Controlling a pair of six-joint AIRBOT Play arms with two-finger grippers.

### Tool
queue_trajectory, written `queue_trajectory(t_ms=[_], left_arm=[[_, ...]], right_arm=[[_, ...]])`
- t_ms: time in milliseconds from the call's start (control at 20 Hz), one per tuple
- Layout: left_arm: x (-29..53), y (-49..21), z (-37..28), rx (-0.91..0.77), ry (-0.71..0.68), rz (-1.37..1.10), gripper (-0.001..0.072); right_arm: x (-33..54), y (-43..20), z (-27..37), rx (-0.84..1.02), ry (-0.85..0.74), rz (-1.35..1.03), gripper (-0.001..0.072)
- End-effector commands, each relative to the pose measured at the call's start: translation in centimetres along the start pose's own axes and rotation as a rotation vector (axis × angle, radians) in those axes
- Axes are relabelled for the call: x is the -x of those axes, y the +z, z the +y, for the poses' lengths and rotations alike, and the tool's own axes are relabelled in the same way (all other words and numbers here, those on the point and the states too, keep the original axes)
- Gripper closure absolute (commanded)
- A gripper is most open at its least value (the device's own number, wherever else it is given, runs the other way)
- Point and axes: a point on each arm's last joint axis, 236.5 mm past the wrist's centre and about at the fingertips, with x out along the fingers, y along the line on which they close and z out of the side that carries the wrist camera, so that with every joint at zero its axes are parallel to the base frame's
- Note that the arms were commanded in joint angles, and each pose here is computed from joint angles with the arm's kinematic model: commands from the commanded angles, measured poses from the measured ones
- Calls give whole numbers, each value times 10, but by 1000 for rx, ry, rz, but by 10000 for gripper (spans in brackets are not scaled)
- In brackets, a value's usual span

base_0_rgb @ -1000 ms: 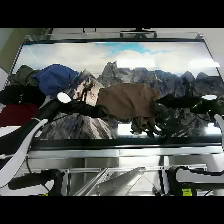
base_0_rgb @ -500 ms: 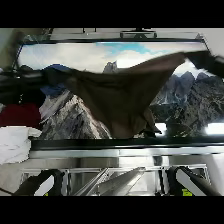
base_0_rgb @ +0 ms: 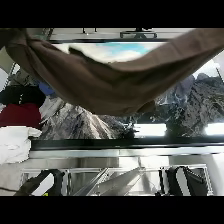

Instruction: Fold the shirts.

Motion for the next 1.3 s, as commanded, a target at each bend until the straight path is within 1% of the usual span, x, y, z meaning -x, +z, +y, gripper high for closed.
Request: queue_trajectory(t_ms=[0,100,200,250,350,450,500,550,600,700,750,900,950,1000,1050,1250], left_arm=[[-47,-20,-7,-9,-103,138,688],[-95,-52,13,16,-110,263,688],[-149,-98,48,55,-86,406,688],[-174,-120,68,78,-64,458,689],[-223,-152,122,137,10,478,691],[-251,-157,175,202,84,419,689],[-257,-155,192,244,101,394,493],[-258,-155,202,278,97,380,148],[-256,-158,210,320,98,373,-8],[-241,-177,218,368,106,425,-8],[-230,-191,215,394,98,474,-8],[-201,-244,189,535,41,674,-8],[-193,-268,169,591,4,765,-8],[-187,-292,147,626,-30,848,-7],[-183,-317,121,650,-61,922,-7],[-185,-401,36,643,-81,1045,-6]], right_arm=[[-7,-39,4,-102,54,127,697],[-24,-99,-29,-254,15,263,696],[-41,-184,-69,-420,-57,427,696],[-47,-227,-92,-464,-115,494,696],[-53,-306,-162,-484,-295,581,696],[-54,-350,-213,-536,-409,592,694],[-53,-367,-230,-560,-442,604,660],[-51,-381,-241,-581,-456,623,449],[-47,-392,-247,-599,-463,642,320],[-33,-410,-256,-612,-478,692,321],[-23,-419,-259,-587,-482,738,321],[0,-451,-257,-558,-469,879,319],[6,-463,-256,-559,-462,921,309],[10,-474,-254,-575,-454,950,220],[12,-487,-250,-603,-443,977,193],[11,-524,-245,-704,-396,1037,193]])
